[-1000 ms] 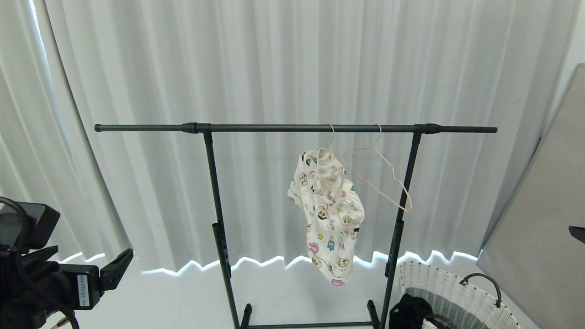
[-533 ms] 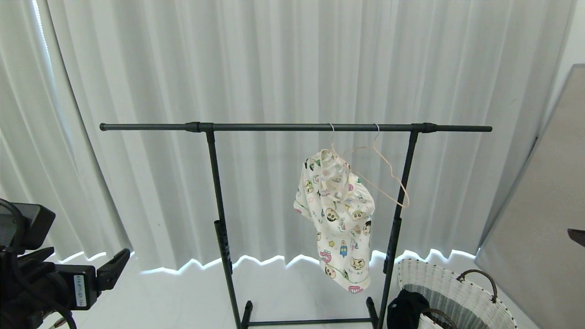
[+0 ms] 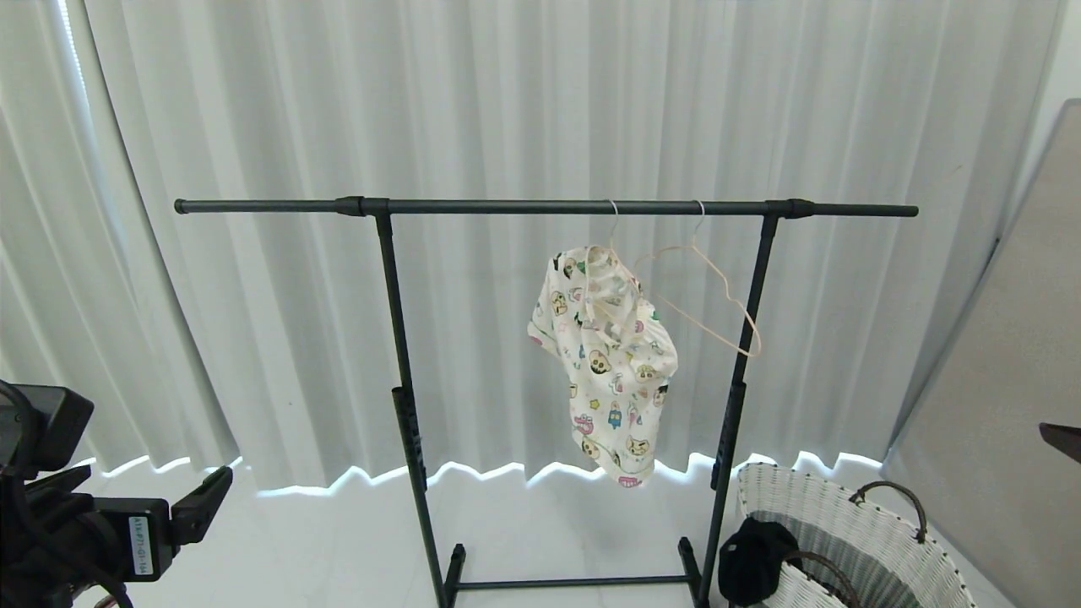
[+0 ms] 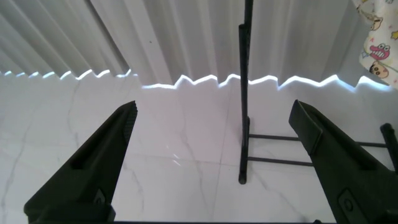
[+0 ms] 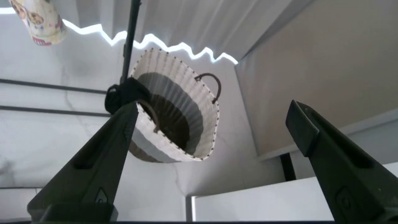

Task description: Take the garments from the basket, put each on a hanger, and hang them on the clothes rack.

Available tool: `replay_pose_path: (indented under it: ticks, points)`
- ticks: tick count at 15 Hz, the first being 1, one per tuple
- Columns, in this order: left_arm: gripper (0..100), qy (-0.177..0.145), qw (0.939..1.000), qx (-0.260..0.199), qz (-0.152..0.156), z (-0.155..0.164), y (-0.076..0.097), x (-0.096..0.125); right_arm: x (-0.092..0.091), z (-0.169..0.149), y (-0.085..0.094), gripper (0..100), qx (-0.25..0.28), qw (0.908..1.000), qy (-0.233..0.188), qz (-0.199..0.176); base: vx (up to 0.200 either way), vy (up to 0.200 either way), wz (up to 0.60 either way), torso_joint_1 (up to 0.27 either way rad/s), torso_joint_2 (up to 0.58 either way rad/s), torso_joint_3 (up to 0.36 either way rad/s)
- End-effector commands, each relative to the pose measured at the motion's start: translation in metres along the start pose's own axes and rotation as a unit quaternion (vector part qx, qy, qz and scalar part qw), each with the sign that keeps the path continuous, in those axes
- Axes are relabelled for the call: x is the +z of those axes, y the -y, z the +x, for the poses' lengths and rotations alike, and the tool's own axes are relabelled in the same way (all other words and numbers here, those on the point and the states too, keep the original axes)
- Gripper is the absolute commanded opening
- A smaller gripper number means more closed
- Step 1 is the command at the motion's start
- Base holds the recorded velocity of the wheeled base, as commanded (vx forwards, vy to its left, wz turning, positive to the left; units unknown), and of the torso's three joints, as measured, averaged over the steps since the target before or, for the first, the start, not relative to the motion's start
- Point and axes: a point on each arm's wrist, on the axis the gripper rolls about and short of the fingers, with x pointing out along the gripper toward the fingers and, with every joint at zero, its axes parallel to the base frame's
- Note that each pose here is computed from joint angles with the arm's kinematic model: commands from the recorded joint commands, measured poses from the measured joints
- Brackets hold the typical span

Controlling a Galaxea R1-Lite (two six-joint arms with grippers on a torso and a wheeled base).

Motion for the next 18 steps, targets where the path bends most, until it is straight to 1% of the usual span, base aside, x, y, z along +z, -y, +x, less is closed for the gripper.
replay_pose_path:
  ticks: [1,6,14,15,18]
  points:
    - [100,-0.001,1.0,0.006,-0.003,-0.0008,-0.0017,-0.0019,0.0,0.0013,-0.0006,100,0.001,1.0,-0.002,-0.002,0.0,0.0,0.0,-0.237,0.51,0.281]
    - [100,-0.004,0.9992,0.037,-0.017,-0.0007,-0.01,-0.0026,-0.0003,0.0011,-0.0009,100,0.008,1.0,-0.001,-0.002,0.0,0.0,0.0,-0.221,0.51,0.286]
    - [100,0.003,0.999,0.04,-0.017,-0.0038,-0.0115,-0.0025,-0.0009,0.0015,-0.0012,100,0.008,1.0,-0.001,-0.005,0.0,0.0,0.0,-0.196,0.48,0.288]
    - [100,0.003,0.9991,0.039,-0.017,-0.0036,-0.0114,-0.0021,-0.0033,0.0028,-0.0021,100,0.009,0.9999,-0.007,-0.006,0.0,0.0,0.0,-0.163,0.47,0.295]
    - [100,0.004,0.9991,0.038,-0.017,-0.0039,-0.011,-0.0024,-0.0073,0.0068,-0.0044,100,0.008,1.0,0.001,-0.003,0.0,0.0,0.0,-0.108,0.32,0.206]
